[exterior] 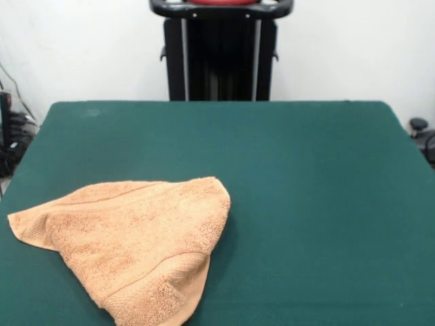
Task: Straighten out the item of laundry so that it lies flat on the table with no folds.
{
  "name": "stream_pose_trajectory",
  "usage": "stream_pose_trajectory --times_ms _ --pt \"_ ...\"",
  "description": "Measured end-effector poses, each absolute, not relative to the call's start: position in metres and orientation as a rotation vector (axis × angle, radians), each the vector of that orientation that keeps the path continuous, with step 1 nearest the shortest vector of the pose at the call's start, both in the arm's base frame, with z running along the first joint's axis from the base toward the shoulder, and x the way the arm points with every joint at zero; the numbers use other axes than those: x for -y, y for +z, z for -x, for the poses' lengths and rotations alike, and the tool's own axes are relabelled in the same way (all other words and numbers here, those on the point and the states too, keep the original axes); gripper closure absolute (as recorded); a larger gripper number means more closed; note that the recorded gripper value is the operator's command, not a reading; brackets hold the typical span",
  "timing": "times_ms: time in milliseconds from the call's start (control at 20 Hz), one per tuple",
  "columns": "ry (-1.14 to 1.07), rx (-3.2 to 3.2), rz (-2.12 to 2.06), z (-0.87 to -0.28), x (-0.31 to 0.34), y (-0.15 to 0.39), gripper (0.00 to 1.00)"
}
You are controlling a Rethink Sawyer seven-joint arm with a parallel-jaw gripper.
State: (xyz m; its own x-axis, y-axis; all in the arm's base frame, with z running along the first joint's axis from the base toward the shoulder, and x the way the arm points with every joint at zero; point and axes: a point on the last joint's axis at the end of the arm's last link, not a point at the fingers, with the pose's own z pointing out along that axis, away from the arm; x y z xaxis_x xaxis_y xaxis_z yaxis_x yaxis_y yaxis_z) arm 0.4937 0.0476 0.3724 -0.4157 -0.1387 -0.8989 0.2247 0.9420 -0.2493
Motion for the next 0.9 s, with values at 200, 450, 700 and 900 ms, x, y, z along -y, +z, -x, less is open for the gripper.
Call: stream_pose_trajectory --times_ms 200,450,700,900 --pt "-0.423 -1.949 -0.040 -0.475 -0.075 0.379 0.00" --pt "-0.485 -1.945 -0.035 -0.466 -0.067 0.381 0.00" --pt "-0.547 -1.943 -0.044 -0.462 -0.059 0.382 0.00" --pt "-0.571 -1.940 -0.049 -0.459 -0.068 0.382 0.00"
